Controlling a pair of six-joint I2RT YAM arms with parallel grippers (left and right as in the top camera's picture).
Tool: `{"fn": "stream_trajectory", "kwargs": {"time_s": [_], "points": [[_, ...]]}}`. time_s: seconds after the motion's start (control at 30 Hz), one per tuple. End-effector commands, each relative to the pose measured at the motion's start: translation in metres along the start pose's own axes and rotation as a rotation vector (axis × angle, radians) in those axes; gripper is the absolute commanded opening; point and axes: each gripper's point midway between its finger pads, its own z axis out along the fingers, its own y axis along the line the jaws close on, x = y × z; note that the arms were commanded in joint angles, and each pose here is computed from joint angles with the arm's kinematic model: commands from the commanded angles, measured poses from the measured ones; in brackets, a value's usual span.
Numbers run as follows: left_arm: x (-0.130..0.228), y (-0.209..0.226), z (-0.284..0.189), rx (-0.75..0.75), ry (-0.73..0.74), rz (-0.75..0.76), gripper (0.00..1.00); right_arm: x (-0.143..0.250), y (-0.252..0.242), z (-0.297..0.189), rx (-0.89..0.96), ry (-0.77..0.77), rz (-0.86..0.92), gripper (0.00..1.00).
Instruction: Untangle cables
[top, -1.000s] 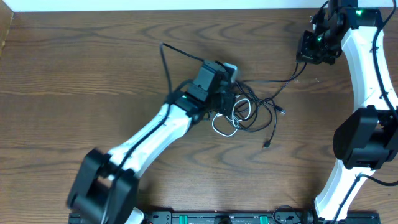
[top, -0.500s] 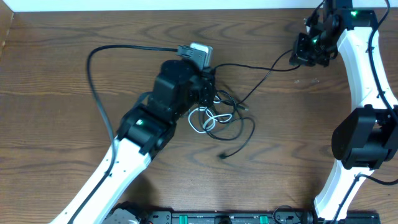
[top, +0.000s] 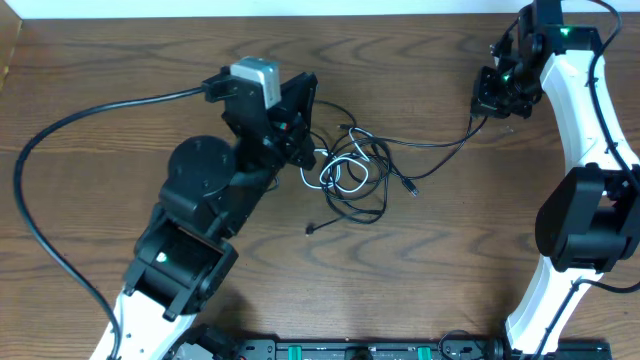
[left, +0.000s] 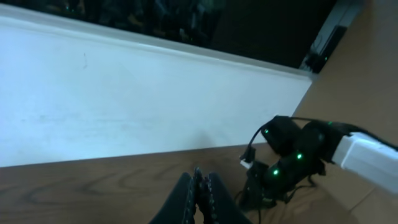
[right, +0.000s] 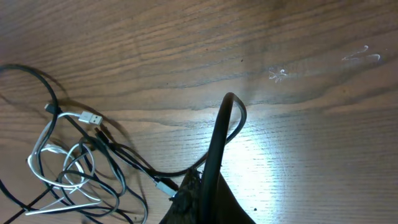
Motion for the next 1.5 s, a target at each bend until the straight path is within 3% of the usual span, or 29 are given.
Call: {"fn": "stream_trajectory", "kwargs": {"time_s": [0.0,0.23,0.37,0.5,0.6,0.87,1.23,1.4,1.47], "points": [[0.012,0.007,0.003,-0.029,0.045,-0.017,0.08,0.002,-0.002,0.004,0.005,0.012,-0.025,0.02],[0.114,0.043,0.028,-0.160,0.406,-0.013,0.10,0.001,-0.002,0.004,0.005,0.012,-0.026,0.04],[0.169,0.055,0.043,-0.179,0.580,-0.025,0.17,0.001,-0.002,0.004,0.005,0.012,-0.025,0.04],[0.211,0.060,0.056,-0.167,0.699,-0.045,0.33,0.001,-0.002,0.004,0.005,0.012,-0.026,0.04],[0.239,0.070,0.062,-0.190,0.772,-0.036,0.36,0.001,-0.002,0.004,0.005,0.012,-0.026,0.04],[0.269,0.081,0.075,-0.172,0.830,0.045,0.44,0.001,-0.002,0.004,0.005,0.009,-0.030,0.04],[0.300,0.079,0.081,-0.030,0.913,0.195,0.50,0.001,-0.002,0.004,0.004,0.008,-0.031,0.04],[0.310,0.085,0.090,-0.020,0.908,0.242,0.48,0.001,-0.002,0.004,0.004,0.009,-0.031,0.04],[0.306,0.091,0.094,-0.054,0.887,0.262,0.38,0.001,-0.002,0.004,0.004,0.009,-0.031,0.04]]}}
